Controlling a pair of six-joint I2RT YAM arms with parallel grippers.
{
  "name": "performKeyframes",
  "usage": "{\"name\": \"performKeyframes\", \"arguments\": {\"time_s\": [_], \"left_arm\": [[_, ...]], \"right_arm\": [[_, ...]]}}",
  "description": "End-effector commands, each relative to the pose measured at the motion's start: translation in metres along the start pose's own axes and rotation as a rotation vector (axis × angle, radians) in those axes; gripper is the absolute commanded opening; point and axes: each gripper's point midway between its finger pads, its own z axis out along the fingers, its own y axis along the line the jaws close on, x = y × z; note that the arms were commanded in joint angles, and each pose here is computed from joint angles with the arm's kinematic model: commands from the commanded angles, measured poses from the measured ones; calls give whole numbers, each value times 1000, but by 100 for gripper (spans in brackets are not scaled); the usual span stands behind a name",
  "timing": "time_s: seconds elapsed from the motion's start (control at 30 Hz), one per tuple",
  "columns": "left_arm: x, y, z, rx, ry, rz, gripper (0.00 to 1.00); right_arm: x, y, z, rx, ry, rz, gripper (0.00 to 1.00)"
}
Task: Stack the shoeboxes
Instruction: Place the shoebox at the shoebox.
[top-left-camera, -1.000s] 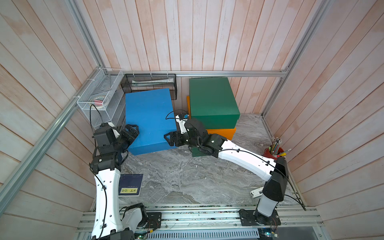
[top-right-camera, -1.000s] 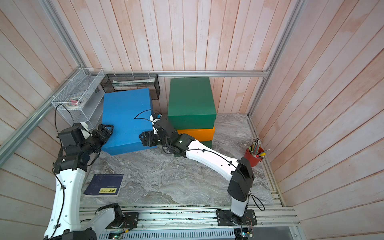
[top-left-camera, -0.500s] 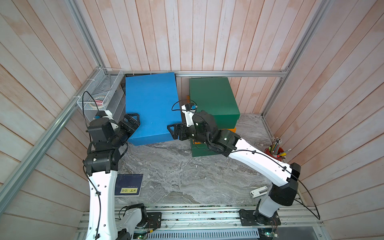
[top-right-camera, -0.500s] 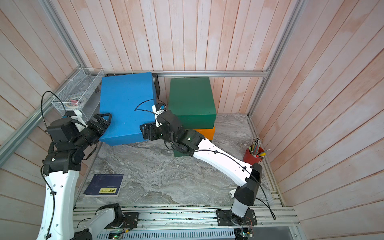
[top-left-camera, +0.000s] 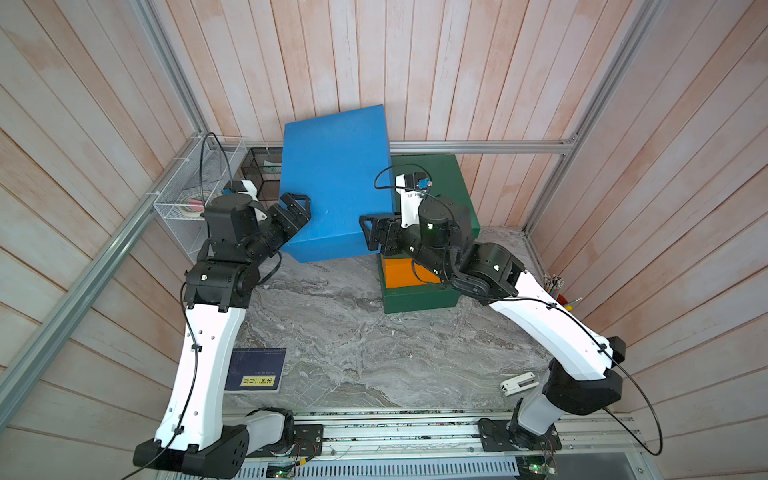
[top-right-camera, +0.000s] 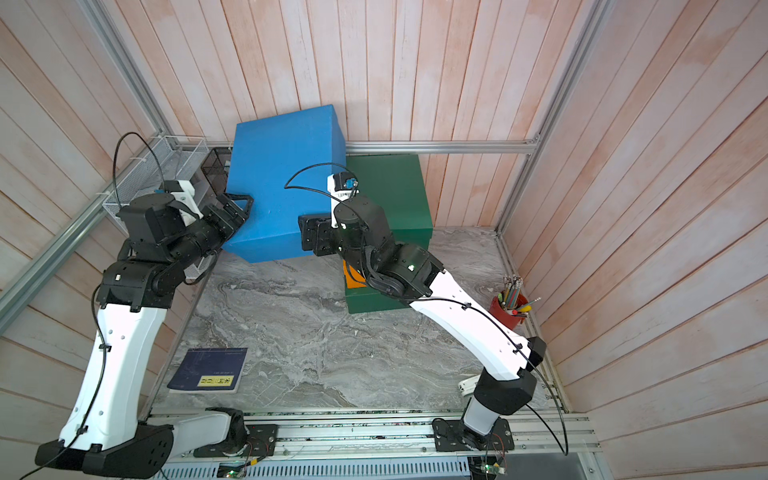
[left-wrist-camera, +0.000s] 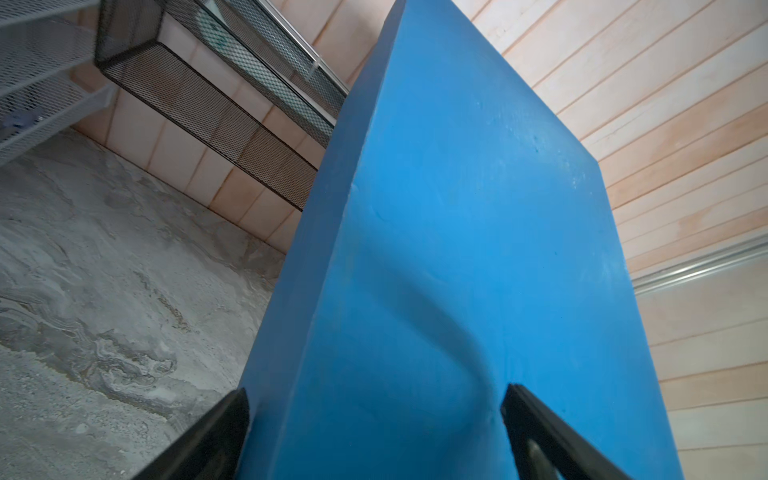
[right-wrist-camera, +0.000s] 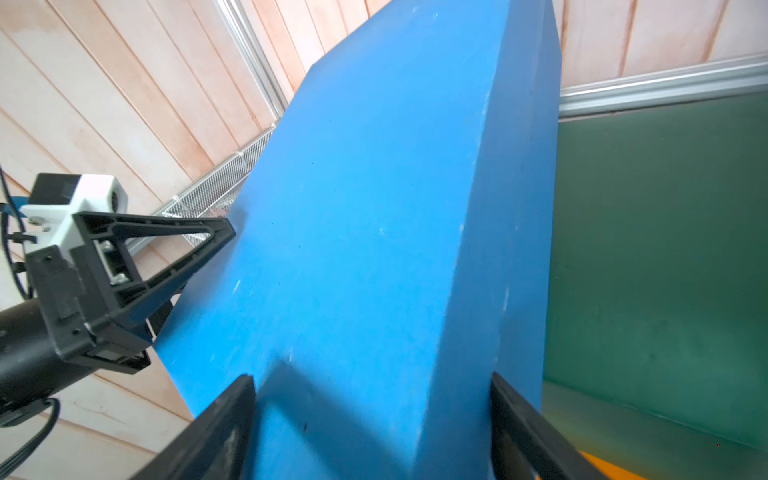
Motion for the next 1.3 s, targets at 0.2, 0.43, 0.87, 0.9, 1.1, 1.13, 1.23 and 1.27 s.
{"name": "performKeyframes", "arguments": {"time_s": [0.2,0.43,0.87,0.9,1.1,1.13,1.23,1.27], "left_arm": [[13,-136,24,339,75,34,98],[35,-163,70,367,115,54,98],[51,-175,109,387,125,41,97],[53,-177,109,391,128,40,97],[70,-185,116,407,157,44,97],[74,-185,118,407,164,45,97],[82,-190,117,414,175,48,97],[85,-191,117,414,178,51,97]], "right_arm": [[24,30,-7,-179,137,-48,85],[20,-14,-5,-143,117,11,85],[1,-111,-17,-62,50,120,85],[0,-116,-16,-62,49,126,85],[-14,-148,-16,-40,23,147,85],[-16,-153,-16,-37,19,150,85],[-19,-169,-13,-33,26,168,85],[-19,-175,-12,-29,29,176,85]]}}
